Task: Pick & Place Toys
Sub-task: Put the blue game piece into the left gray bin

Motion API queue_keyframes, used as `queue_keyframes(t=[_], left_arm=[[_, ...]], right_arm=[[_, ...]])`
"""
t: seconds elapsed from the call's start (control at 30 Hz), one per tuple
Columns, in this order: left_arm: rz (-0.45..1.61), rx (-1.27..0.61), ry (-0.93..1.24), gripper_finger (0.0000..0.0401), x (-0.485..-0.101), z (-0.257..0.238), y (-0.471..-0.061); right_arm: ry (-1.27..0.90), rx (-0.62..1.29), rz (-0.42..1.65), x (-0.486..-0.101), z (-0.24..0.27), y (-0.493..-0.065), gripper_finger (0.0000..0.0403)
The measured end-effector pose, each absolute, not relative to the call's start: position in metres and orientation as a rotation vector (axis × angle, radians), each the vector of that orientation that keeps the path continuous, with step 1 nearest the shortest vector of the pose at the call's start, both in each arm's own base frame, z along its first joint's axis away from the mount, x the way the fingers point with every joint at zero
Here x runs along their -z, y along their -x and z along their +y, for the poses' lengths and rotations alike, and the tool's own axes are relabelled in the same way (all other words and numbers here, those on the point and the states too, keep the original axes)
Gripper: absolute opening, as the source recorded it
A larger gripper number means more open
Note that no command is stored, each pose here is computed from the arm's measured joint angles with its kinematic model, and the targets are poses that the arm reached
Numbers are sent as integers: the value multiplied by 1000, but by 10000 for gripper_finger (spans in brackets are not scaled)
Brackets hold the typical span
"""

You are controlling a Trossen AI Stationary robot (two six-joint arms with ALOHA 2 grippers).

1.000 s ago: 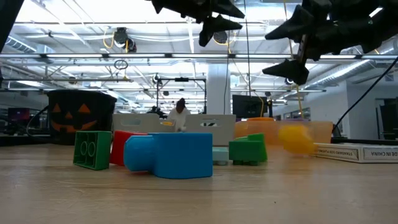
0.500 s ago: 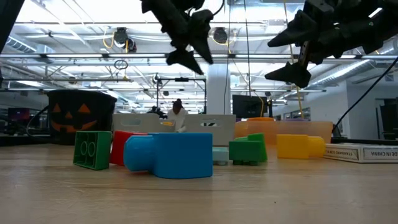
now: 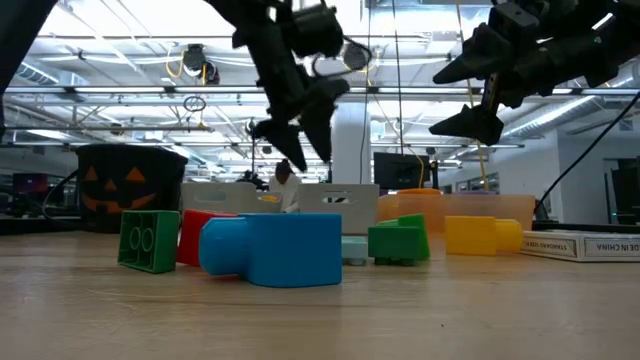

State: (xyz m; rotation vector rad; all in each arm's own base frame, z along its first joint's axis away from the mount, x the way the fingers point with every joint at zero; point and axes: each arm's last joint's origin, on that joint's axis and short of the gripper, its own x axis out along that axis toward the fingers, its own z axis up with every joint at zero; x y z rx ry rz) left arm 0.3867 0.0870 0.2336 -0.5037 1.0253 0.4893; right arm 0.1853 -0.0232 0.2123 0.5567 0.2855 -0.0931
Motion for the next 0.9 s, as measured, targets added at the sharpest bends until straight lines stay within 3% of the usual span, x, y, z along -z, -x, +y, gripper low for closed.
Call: queue_keyframes(t=[0.33,0.9], left_arm=[[1163,-527,541,255,-182,77,-402],[1192,-561,562,247,-152,80,-410]], right_arm=[[-603,102,307,-210,-23,-185,393],[-629,110,308,-210,-23,-185,393]])
